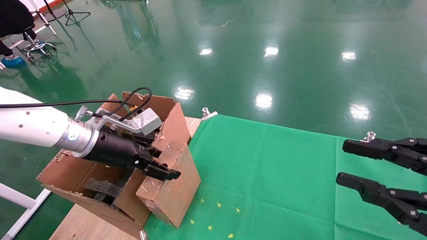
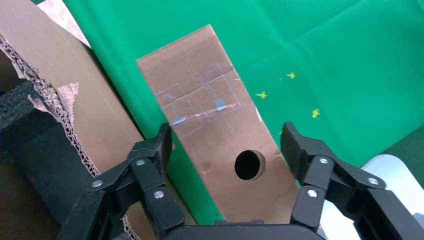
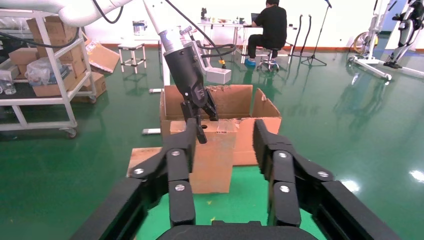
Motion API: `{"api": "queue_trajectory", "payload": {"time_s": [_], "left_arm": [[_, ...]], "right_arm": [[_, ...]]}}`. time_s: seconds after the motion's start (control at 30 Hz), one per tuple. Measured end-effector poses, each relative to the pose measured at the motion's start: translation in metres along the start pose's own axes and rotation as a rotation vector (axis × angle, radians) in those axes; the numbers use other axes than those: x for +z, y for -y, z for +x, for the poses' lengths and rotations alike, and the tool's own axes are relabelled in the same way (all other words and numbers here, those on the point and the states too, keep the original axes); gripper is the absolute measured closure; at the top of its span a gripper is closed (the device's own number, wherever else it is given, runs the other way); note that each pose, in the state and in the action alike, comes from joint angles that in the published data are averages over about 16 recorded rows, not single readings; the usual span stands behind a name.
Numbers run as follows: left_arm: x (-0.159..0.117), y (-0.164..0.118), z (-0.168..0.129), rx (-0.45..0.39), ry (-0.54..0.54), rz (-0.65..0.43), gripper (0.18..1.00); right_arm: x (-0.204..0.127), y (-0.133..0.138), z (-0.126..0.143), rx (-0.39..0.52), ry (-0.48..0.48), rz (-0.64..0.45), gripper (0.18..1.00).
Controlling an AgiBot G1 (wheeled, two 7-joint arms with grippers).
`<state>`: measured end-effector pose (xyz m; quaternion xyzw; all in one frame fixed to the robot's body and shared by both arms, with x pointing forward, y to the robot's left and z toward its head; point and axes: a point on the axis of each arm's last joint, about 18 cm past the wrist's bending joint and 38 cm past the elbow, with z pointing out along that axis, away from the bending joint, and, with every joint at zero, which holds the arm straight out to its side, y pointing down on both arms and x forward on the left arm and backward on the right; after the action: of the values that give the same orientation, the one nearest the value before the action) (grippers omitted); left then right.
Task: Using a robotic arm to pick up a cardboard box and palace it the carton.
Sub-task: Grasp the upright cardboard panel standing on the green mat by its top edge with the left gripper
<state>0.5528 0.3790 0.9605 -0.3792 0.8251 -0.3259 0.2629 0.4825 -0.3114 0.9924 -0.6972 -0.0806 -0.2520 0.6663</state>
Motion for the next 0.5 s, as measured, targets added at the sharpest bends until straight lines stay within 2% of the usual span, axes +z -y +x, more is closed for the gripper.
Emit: {"api": "queue_trajectory", "payload": {"time_s": [0.13,0.5], "left_arm": [[0.000,0.001,-0.001,-0.001,-0.001,0.003,0.344],[-0.010,0.015,-0.001,0.027,-0.024,0.070,0.567]], "right_arm": [[0.000,0.000,0.000,0.000,0.000,0.000,0.708],[0.000,0.000,0.000,0.000,0.000,0.000,0.462]]}}
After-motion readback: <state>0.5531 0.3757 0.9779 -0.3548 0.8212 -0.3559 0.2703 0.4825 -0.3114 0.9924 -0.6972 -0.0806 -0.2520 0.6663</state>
